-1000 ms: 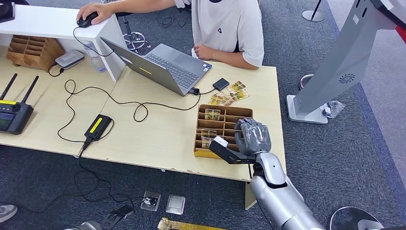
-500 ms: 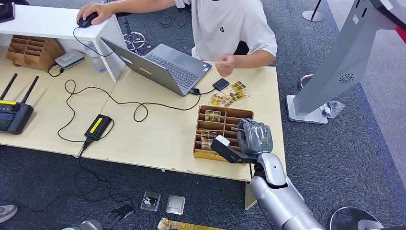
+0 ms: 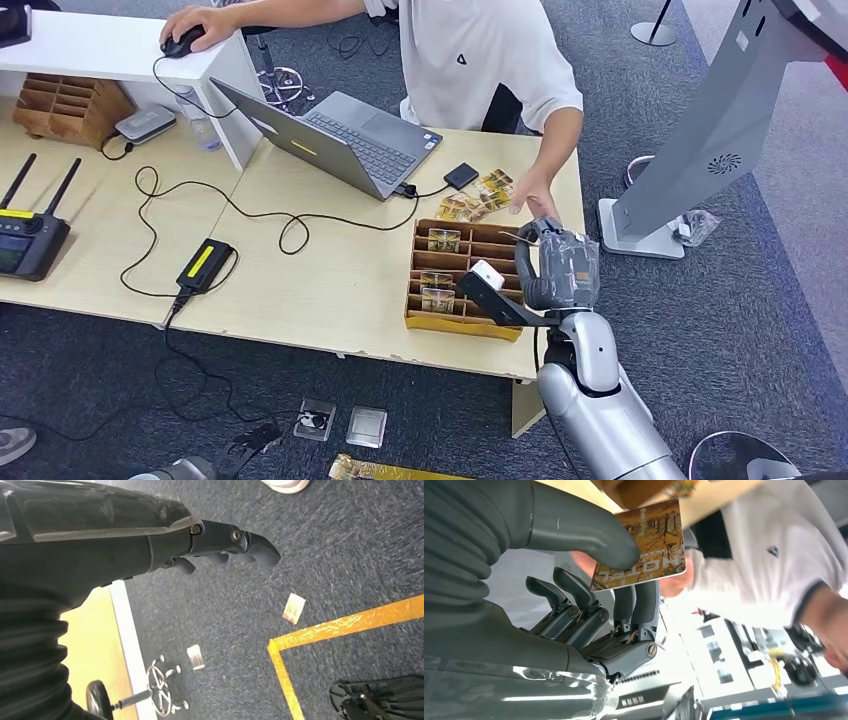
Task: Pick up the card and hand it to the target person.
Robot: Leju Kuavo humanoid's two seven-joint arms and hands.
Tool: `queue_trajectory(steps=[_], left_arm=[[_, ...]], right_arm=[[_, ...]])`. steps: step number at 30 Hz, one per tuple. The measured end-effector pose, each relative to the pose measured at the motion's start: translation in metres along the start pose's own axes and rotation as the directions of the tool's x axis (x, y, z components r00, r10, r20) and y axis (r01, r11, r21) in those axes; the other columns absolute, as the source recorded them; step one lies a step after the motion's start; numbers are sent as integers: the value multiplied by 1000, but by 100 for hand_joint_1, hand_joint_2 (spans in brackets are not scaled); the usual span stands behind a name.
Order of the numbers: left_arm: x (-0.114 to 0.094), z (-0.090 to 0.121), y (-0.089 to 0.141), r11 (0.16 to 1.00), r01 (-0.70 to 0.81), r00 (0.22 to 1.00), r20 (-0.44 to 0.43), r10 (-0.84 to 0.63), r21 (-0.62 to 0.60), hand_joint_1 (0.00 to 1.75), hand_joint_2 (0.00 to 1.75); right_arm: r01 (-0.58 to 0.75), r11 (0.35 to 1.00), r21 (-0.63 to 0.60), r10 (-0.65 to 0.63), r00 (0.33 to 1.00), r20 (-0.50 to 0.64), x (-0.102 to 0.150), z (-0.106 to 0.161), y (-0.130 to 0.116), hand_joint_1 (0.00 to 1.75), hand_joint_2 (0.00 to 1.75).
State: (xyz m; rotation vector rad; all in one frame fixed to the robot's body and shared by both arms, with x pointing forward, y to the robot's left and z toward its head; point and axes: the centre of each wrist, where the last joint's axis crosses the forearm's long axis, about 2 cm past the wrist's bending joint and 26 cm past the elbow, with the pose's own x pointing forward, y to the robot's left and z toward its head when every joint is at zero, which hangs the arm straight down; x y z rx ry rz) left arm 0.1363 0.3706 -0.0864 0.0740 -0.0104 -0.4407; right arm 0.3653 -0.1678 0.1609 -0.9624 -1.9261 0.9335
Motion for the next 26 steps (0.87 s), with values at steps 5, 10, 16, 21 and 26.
queue_trajectory(steps=[5, 10, 16, 21, 26], left_arm=[[-9, -2, -4, 1000, -13, 1000, -1, 13, -2, 0, 175], [-10, -3, -4, 1000, -15, 1000, -2, 15, -2, 0, 175], [-10, -3, -5, 1000, -12, 1000, -3, 12, -3, 0, 175], [-13, -4, -7, 1000, -26, 1000, -10, 26, -12, 0, 175], [-16, -5, -8, 999, -30, 999, -17, 30, -16, 0, 175]], right_arm=[[29, 992, -123, -23, 998, 55, 12, -9, -27, 175, 175], [38, 982, -183, -22, 996, 91, 19, -13, -40, 175, 175], [34, 983, -182, -13, 994, 112, 21, -26, -41, 175, 175], [37, 985, -166, -14, 990, 141, 29, -48, -36, 134, 175], [55, 985, -162, -30, 988, 155, 40, -65, -32, 0, 175]])
